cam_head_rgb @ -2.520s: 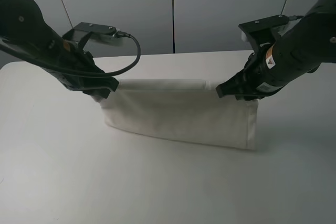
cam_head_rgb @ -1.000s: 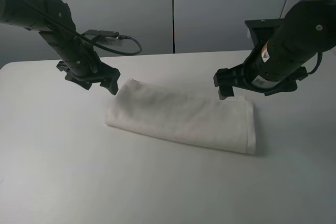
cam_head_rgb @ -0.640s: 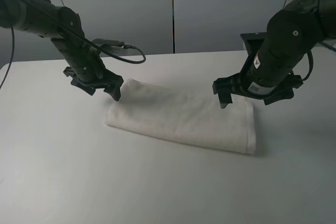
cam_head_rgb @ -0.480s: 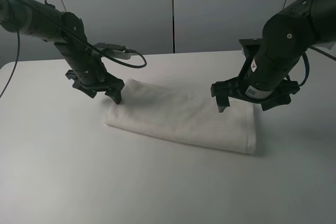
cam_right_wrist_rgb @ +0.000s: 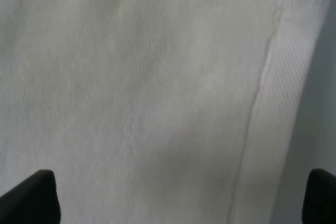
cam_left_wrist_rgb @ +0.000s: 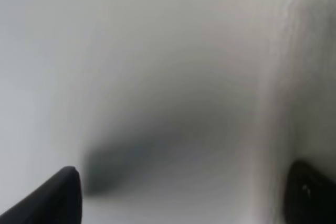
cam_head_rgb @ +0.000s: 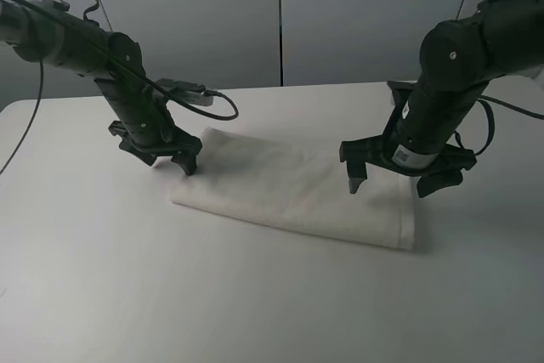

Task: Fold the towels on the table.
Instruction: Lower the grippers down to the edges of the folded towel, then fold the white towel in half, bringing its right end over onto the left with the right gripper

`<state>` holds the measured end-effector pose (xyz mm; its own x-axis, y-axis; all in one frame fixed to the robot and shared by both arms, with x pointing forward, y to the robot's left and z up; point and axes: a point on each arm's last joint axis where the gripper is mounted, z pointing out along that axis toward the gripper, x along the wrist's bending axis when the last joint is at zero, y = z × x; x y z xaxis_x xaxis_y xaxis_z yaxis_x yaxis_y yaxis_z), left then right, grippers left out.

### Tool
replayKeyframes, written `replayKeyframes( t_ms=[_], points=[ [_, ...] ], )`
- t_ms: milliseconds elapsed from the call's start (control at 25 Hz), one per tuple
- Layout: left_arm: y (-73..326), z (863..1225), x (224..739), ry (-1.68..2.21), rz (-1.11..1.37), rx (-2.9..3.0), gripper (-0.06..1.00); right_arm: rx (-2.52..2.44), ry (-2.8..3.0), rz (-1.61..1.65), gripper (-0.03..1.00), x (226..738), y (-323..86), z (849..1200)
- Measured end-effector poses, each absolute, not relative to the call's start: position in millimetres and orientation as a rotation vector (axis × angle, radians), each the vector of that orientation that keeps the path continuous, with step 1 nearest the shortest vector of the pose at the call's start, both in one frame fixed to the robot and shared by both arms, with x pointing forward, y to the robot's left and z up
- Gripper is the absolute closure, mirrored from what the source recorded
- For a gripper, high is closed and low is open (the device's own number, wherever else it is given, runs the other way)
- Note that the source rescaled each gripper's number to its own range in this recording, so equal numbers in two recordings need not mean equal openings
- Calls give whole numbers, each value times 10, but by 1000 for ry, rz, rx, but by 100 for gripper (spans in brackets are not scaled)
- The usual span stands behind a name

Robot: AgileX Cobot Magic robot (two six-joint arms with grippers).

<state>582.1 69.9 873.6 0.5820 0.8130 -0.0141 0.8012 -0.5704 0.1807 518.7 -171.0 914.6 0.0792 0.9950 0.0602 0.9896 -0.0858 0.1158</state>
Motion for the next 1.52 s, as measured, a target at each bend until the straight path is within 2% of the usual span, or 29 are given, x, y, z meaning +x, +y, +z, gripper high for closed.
replayKeyframes(
  t_ms=[560, 1160, 1520],
  points=[
    [684, 8712, 5838, 1370, 89, 2652, -4, 2301, 2139, -22, 1, 5393, -1649, 8752],
    [688, 8716, 5839, 1366, 92, 2663, -4, 2242, 2167, -110, 1, 5389, -1698, 8745],
    [689, 8716, 5840, 1364, 94, 2664, -4, 2367, 2122, -149, 1, 5449, -1959, 8748]
  ],
)
